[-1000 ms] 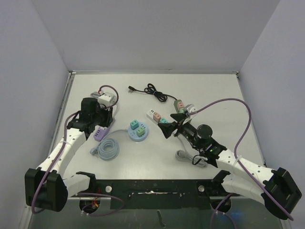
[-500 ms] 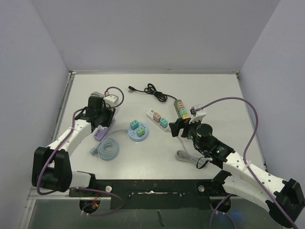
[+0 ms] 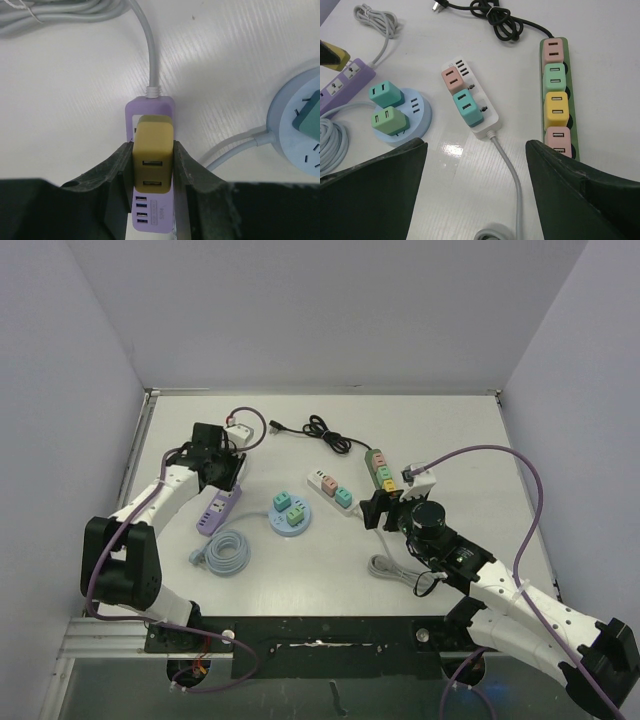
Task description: Insert the plug
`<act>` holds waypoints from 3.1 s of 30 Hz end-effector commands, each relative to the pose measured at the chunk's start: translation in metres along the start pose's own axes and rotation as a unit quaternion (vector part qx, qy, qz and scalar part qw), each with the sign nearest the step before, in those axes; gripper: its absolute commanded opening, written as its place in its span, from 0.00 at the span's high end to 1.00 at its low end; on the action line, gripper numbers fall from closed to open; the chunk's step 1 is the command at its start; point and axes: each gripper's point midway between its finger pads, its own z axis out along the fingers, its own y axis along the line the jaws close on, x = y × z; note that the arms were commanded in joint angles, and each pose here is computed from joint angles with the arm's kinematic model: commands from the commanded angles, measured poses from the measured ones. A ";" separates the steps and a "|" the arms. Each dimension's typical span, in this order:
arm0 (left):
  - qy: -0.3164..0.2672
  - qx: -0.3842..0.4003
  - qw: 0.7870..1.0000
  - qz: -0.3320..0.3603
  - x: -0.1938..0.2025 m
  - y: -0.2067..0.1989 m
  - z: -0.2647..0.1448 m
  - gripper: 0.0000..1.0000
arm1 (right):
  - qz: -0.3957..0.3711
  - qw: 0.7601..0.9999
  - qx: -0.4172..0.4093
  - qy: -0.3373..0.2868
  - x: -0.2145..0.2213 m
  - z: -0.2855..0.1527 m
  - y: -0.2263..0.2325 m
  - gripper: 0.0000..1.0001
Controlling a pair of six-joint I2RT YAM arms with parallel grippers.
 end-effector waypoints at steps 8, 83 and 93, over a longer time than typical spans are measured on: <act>0.028 0.019 0.999 0.006 0.005 -0.004 0.003 0.89 | 0.001 1.000 -0.011 -0.016 -0.014 -0.002 0.008 0.19; -0.176 -0.149 0.924 -0.304 -0.051 0.063 -0.153 0.27 | 0.069 0.977 0.195 0.041 -0.037 -0.065 -0.055 0.14; -0.237 -0.072 0.922 -0.297 -0.028 0.021 -0.209 0.25 | 0.095 0.964 0.244 -0.054 -0.112 -0.157 -0.088 0.10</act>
